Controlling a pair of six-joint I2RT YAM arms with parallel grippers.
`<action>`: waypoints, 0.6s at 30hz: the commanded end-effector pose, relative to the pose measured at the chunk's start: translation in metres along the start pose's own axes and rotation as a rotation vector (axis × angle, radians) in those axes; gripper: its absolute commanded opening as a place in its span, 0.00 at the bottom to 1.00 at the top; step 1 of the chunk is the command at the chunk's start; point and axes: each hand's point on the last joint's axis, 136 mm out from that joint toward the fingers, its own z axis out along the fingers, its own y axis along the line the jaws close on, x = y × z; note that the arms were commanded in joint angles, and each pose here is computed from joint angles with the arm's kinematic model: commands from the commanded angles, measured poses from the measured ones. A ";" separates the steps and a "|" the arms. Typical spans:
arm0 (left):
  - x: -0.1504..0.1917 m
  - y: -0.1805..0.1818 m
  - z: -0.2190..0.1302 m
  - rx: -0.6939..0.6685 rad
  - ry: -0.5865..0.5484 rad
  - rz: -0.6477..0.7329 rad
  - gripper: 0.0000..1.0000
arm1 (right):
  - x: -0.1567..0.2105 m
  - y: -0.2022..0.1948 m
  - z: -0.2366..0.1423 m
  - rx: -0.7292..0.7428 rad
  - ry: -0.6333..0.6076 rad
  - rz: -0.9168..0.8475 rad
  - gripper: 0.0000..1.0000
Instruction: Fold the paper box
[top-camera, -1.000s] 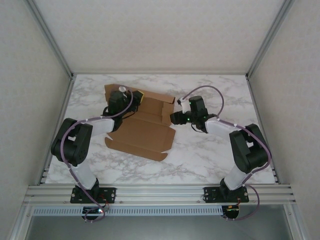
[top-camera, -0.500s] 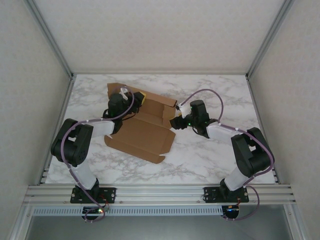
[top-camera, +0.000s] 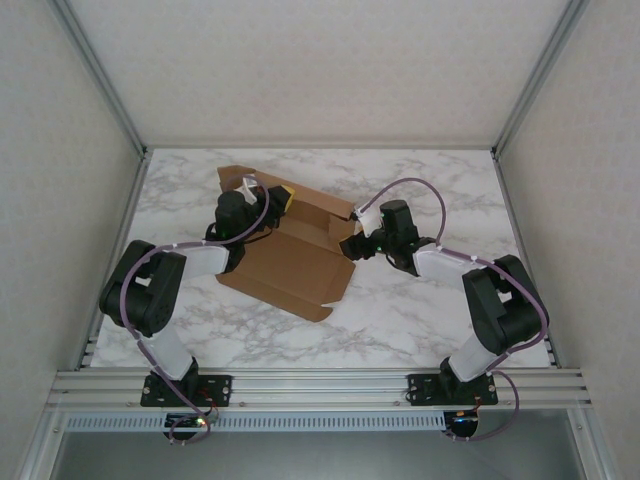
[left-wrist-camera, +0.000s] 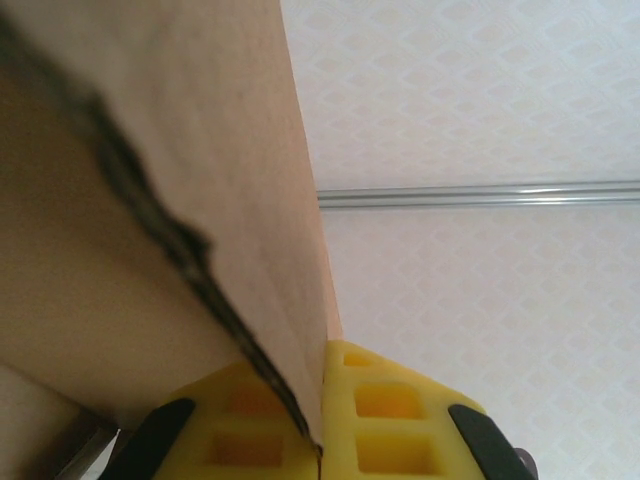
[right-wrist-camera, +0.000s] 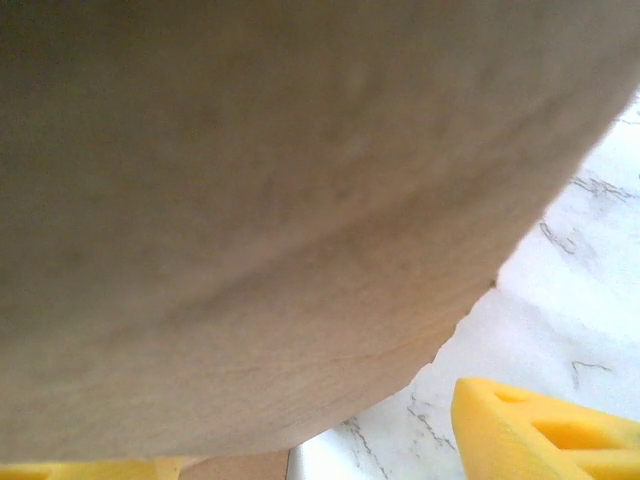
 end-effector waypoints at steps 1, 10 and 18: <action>0.003 -0.030 -0.001 0.061 0.023 0.049 0.00 | -0.020 -0.001 -0.007 -0.005 -0.036 -0.016 0.66; -0.008 -0.032 0.000 0.050 0.012 0.028 0.00 | -0.018 -0.016 -0.023 0.095 -0.031 -0.063 0.62; -0.008 -0.022 0.005 0.022 0.032 -0.006 0.00 | -0.013 -0.001 -0.027 -0.007 -0.046 -0.182 0.65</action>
